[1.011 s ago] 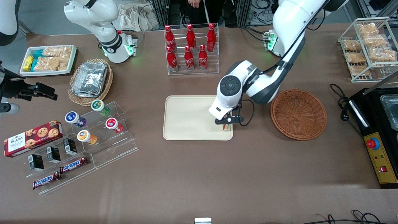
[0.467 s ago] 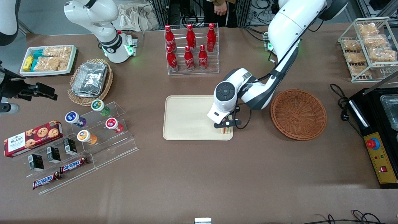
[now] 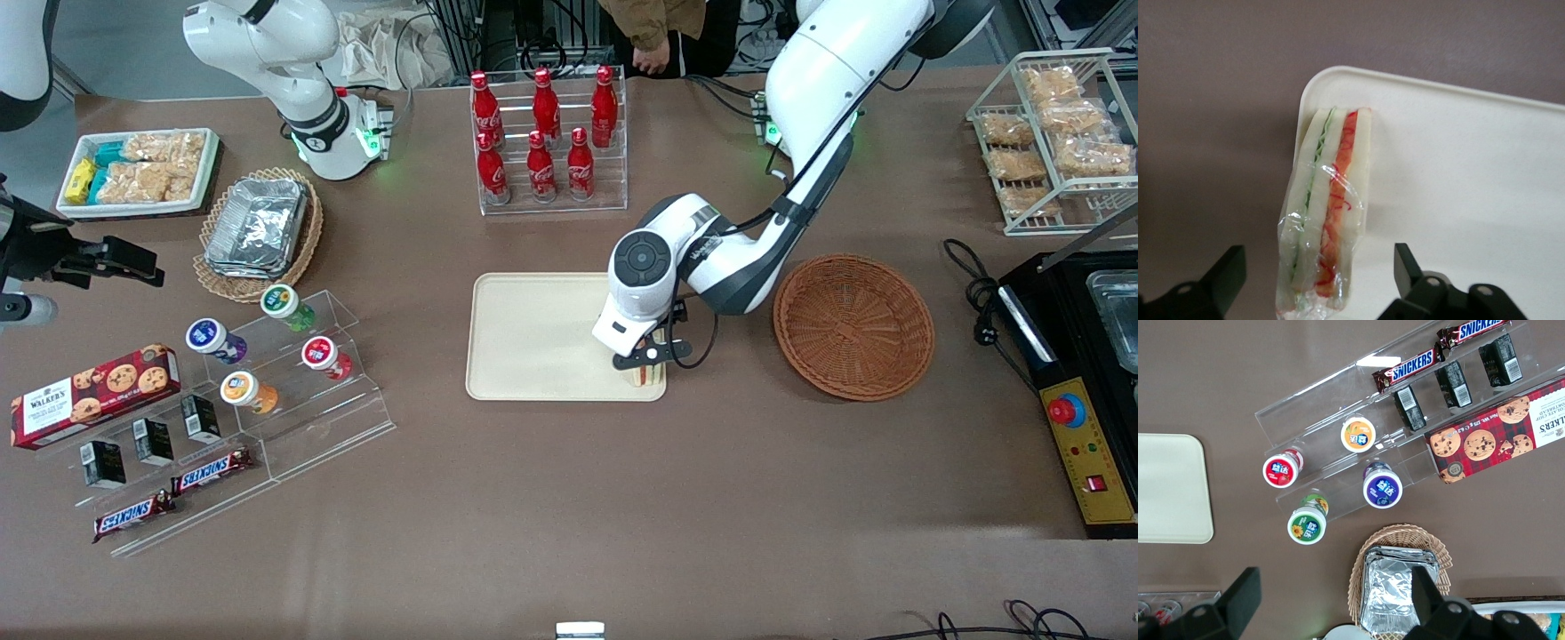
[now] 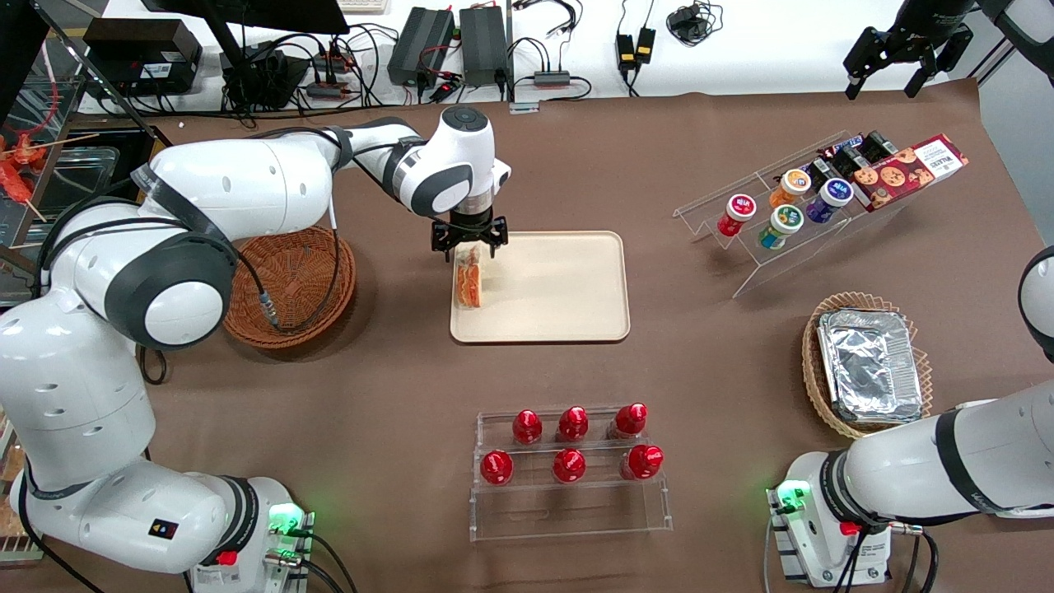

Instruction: Place sandwich from basket to tray

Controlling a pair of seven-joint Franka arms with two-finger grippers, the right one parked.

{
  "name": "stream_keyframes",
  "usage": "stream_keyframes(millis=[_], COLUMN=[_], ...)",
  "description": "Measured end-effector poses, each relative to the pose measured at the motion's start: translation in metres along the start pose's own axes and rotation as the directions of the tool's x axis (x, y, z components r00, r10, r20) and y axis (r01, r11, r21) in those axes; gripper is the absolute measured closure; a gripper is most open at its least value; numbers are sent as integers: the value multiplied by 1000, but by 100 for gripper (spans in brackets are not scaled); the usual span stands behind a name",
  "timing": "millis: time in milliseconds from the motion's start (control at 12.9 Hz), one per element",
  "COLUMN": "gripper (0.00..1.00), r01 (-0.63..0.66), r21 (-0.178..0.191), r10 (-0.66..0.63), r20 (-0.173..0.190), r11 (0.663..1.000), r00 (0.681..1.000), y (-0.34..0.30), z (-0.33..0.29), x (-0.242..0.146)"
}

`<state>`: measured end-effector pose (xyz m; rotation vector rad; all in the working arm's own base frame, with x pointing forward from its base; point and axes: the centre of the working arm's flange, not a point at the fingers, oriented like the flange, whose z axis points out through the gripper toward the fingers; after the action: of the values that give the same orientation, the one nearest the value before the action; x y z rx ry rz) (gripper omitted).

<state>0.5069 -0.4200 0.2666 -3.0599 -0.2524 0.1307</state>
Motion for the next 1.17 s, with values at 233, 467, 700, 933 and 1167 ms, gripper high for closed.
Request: stream_keyframes(millis=[233, 467, 700, 933, 1167], gripper=[0, 0, 0, 0, 0], r01=[65, 168, 151, 11, -191], r21=[-52, -28, -20, -17, -21], r10=[-68, -170, -152, -11, 191], r20=[-73, -101, -55, -24, -2], r11=[997, 985, 988, 1000, 981], r00=[995, 980, 987, 1000, 982], y=[-6, -62, -137, -246, -353], z=[-64, -161, -244, -302, -325], x=[18, 40, 35, 45, 59])
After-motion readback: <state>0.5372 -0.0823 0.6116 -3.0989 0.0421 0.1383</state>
